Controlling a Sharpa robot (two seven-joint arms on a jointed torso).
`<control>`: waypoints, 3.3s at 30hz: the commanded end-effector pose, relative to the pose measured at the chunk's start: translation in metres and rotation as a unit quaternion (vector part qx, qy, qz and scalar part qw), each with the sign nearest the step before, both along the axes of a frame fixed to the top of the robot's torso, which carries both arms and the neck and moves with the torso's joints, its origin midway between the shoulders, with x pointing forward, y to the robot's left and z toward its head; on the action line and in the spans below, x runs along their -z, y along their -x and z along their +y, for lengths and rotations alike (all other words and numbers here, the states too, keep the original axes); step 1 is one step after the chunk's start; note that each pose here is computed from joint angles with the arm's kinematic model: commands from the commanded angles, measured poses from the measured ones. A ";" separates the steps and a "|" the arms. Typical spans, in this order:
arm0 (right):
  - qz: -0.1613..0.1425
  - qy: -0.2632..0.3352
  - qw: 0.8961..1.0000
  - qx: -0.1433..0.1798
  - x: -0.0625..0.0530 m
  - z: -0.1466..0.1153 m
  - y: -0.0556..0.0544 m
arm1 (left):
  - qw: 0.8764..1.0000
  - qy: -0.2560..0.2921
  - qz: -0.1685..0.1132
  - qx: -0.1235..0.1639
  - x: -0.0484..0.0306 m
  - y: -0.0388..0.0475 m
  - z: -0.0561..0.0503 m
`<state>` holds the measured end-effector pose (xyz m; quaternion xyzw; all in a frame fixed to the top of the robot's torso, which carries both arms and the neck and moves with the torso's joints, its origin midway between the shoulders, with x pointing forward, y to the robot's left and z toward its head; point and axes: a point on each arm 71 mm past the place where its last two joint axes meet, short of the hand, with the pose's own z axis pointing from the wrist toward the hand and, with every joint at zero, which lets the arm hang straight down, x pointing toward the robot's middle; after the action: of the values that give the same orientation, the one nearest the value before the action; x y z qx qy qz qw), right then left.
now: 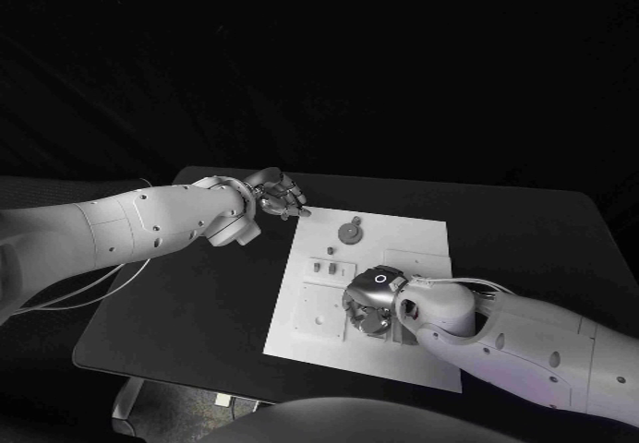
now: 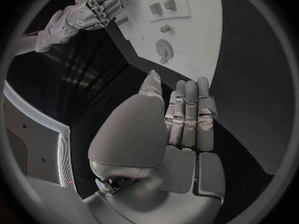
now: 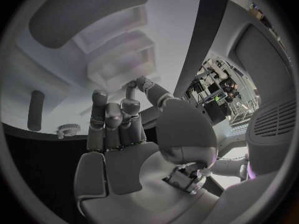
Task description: Assemble the parts on the task board
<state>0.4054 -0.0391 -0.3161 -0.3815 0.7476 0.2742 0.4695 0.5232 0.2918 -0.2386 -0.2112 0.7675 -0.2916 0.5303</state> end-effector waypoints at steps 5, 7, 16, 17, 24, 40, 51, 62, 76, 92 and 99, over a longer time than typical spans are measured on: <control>-0.002 0.015 1.000 -0.006 0.006 -0.001 0.002 | 1.000 0.004 -0.001 0.007 -0.0009 0.0003 -0.003; -0.001 0.016 1.000 -0.008 0.006 0.000 0.003 | 1.000 0.004 -0.001 0.008 -0.0009 0.0003 -0.004; 0.006 0.018 1.000 -0.006 0.007 -0.002 0.003 | 1.000 0.005 -0.001 0.009 -0.0009 0.0006 -0.004; 0.007 0.017 1.000 -0.005 0.007 -0.003 0.003 | 1.000 0.005 -0.001 0.009 -0.0009 0.0006 -0.004; -0.001 -0.028 1.000 -0.002 0.001 -0.003 0.002 | 1.000 0.022 0.010 -0.004 -0.0001 0.0003 -0.002; 0.014 -0.165 0.985 0.038 -0.011 -0.024 -0.006 | 1.000 0.025 0.012 -0.011 0.0002 -0.0003 0.000; 0.041 -0.223 0.972 0.066 -0.013 -0.033 -0.014 | 1.000 0.025 0.012 -0.011 0.0001 -0.0001 0.001; 0.054 -0.266 0.957 0.103 -0.015 -0.041 -0.022 | 0.999 0.029 0.015 -0.007 0.0002 0.0018 0.002; 0.089 -0.364 0.908 0.188 -0.023 -0.053 -0.034 | 0.996 0.075 0.036 0.023 0.0001 0.0167 -0.003; 0.161 -0.427 0.847 0.272 -0.044 -0.050 -0.047 | 0.992 0.065 0.011 0.112 0.0014 0.0358 -0.040; 0.164 -0.427 0.847 0.271 -0.045 -0.047 -0.048 | 0.990 0.078 0.004 0.116 -0.0002 0.0371 -0.050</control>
<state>0.4540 -0.0876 -0.2701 0.1164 0.6922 0.4844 0.5222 0.4867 0.2473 -0.2413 -0.1709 0.7739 -0.3943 0.4652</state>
